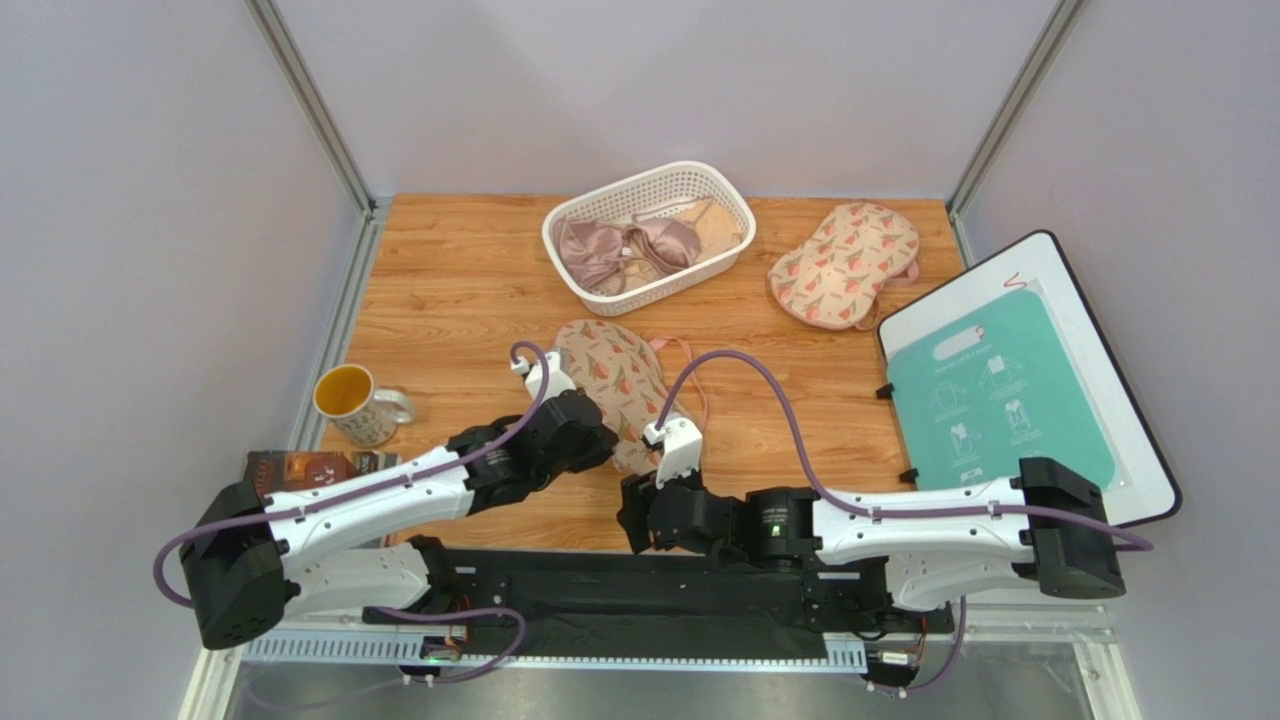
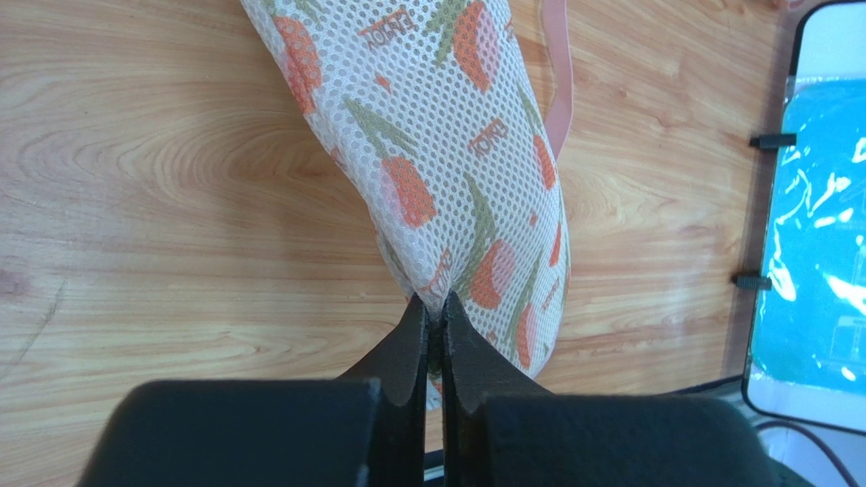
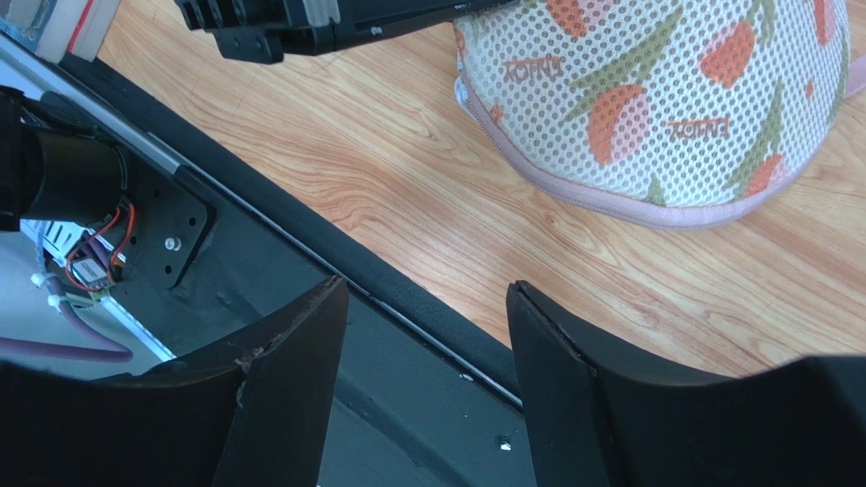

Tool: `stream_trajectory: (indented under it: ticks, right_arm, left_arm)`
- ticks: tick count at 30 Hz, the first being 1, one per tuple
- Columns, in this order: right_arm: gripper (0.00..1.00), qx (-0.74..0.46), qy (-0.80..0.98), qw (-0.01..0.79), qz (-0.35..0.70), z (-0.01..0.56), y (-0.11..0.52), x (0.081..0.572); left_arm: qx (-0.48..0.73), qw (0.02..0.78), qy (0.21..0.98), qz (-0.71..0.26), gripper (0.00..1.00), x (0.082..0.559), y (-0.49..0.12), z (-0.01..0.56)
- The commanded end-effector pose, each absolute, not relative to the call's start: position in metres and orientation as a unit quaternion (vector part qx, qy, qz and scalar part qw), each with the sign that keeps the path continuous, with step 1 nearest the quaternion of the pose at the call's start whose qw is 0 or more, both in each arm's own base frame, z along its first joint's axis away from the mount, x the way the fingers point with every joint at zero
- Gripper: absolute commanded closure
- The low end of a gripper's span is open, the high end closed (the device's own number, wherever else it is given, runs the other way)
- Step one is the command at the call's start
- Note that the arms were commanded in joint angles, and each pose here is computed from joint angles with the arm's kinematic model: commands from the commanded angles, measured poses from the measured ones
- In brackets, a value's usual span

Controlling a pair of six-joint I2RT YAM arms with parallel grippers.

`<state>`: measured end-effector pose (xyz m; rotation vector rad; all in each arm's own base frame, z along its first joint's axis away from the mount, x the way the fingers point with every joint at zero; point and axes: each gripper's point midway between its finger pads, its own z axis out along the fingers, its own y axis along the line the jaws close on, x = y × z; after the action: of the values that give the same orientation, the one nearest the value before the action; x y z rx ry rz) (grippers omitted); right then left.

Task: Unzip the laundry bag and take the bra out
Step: Pick up the laundry bag at the center of the board, then unzip the laundry bag at the center of the board.

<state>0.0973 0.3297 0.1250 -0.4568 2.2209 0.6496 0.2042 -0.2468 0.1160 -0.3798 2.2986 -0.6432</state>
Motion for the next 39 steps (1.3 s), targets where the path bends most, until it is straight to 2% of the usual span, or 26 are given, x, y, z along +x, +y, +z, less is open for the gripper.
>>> stream_trajectory:
  ticks: [1,13,27,34,39]
  right_arm:
    - [0.34,-0.174,0.855,0.397,0.285,0.136,0.336,0.1]
    - [0.3,-0.189,0.838,0.379,0.344,0.113,0.348,0.104]
    - [0.3,-0.144,0.879,0.362,0.276,0.063,0.323,0.147]
    - [0.33,-0.145,0.89,0.376,0.212,0.073,0.306,0.151]
    - [0.34,-0.163,0.878,0.385,0.232,0.102,0.316,0.13]
  left_arm:
    - [-0.115,0.356,0.884,-0.28,1.0,0.2,-0.258,0.132]
    - [-0.109,0.332,0.895,-0.277,1.0,0.184,-0.246,0.11]
    - [-0.177,0.303,0.892,-0.285,1.0,0.159,-0.215,0.073]
    - [-0.205,0.308,0.882,-0.292,1.0,0.16,-0.229,0.078]
    - [-0.218,0.28,0.895,-0.269,1.0,0.161,-0.243,0.079]
